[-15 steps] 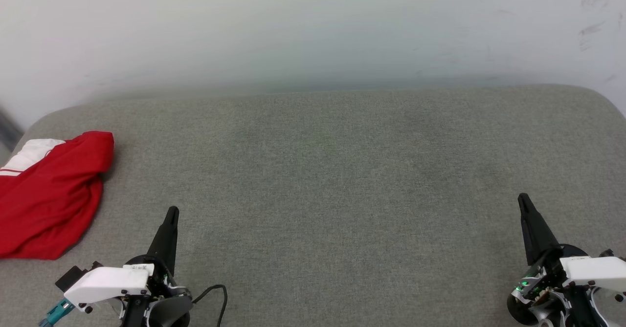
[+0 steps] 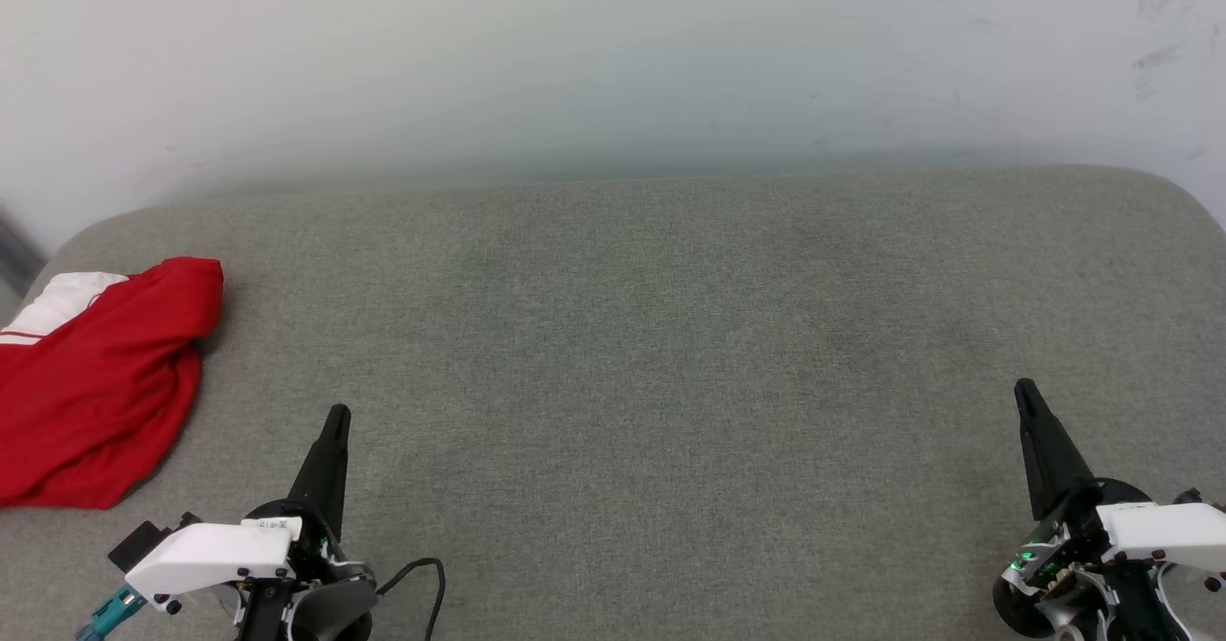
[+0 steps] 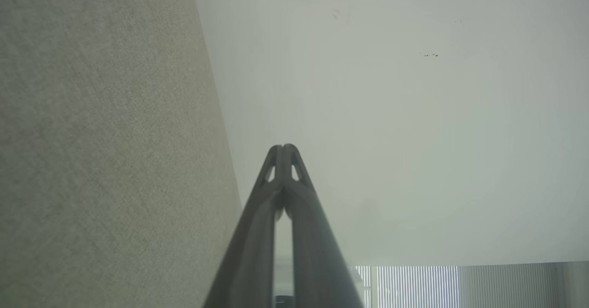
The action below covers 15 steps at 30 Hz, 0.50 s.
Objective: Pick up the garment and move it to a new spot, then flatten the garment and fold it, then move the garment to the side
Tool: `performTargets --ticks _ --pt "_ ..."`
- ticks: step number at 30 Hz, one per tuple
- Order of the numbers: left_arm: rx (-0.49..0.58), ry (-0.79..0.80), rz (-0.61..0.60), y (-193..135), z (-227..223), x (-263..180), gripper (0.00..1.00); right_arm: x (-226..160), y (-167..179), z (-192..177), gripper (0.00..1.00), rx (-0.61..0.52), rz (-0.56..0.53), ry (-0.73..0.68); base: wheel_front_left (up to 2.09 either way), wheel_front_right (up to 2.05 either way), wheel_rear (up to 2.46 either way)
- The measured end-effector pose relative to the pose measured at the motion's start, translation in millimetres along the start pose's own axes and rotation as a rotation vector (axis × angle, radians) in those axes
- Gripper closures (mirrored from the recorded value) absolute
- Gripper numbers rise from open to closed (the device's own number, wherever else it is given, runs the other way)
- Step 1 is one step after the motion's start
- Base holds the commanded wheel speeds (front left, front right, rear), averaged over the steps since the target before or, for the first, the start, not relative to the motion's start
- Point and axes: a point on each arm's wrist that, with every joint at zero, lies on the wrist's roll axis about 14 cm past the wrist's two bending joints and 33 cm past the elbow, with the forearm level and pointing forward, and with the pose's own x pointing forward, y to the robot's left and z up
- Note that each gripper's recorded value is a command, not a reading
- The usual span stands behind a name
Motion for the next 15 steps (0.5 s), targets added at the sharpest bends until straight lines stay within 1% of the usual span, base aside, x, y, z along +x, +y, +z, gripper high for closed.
performTargets --ticks 13,14,15 --pt "0.0 0.0 0.0 0.0 -0.1 0.0 1.0 0.0 0.0 0.0 1.0 0.0 0.0 0.0 0.0 0.0 0.0" --pt "0.0 0.0 0.004 1.4 -0.1 -0.4 0.0 -0.5 -1.3 0.1 0.0 0.0 -0.004 0.0 0.0 0.0 0.0" --pt "-0.002 0.001 0.015 5.0 -0.6 -1.6 0.0 -2.0 -5.2 0.0 0.0 0.001 -0.016 0.0 0.0 0.0 0.0"
